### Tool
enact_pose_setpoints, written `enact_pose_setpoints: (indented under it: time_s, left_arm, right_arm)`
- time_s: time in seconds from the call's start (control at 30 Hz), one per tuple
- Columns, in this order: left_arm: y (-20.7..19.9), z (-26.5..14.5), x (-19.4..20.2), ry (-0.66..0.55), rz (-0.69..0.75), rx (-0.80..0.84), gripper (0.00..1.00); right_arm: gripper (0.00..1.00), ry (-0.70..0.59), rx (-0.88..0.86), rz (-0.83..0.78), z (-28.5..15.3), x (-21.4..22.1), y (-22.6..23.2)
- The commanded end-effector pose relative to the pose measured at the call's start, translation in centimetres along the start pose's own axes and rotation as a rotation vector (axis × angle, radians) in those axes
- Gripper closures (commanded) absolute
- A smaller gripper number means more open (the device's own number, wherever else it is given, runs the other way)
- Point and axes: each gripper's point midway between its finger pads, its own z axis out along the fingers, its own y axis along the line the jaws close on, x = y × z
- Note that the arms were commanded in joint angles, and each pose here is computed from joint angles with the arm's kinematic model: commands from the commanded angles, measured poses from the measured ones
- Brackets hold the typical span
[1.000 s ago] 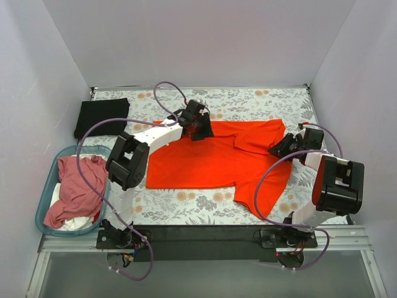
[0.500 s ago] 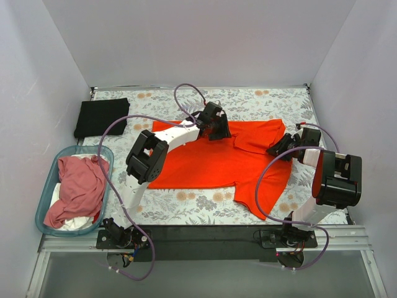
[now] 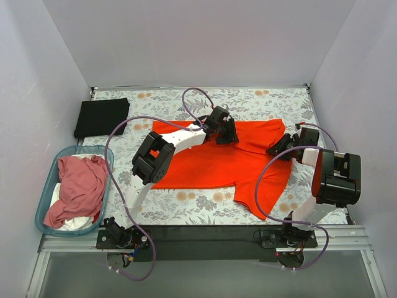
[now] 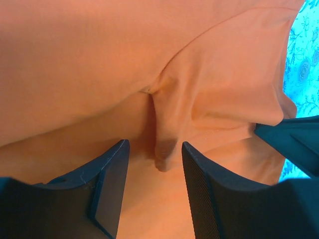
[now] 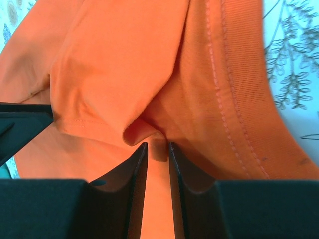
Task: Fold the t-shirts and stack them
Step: Fold the tshirt
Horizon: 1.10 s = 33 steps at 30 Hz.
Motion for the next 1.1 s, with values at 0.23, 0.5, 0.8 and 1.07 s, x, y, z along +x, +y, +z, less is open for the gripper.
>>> enact_pose_setpoints:
  time_s: [0.23,0.5,0.8,1.07]
  left_arm:
    - [-2.4,0.1,0.3,0.006,-0.005,0.059,0.61]
    - [-2.5,-0.2,0.6,0.014,-0.01,0.064,0.87]
    - [-3.7,-1.1,-0.7,-0.016,-0.005,0.079,1.0]
    - [-3.2,-2.2,-1.0,-0.014,-0.002,0.045,1.0]
  right_arm:
    - [0.75,-0.004,-0.062,-0.032,0.6,-0.7,1.8]
    - [0.99,-0.005,-0.07,-0.026,0.2,-0.5,2.1]
    - [0.99,0.026,-0.054,-0.009,-1.5,1.2,2.3]
    - [0.99,0.065,-0.048,0.005,-2.1,2.9,2.5]
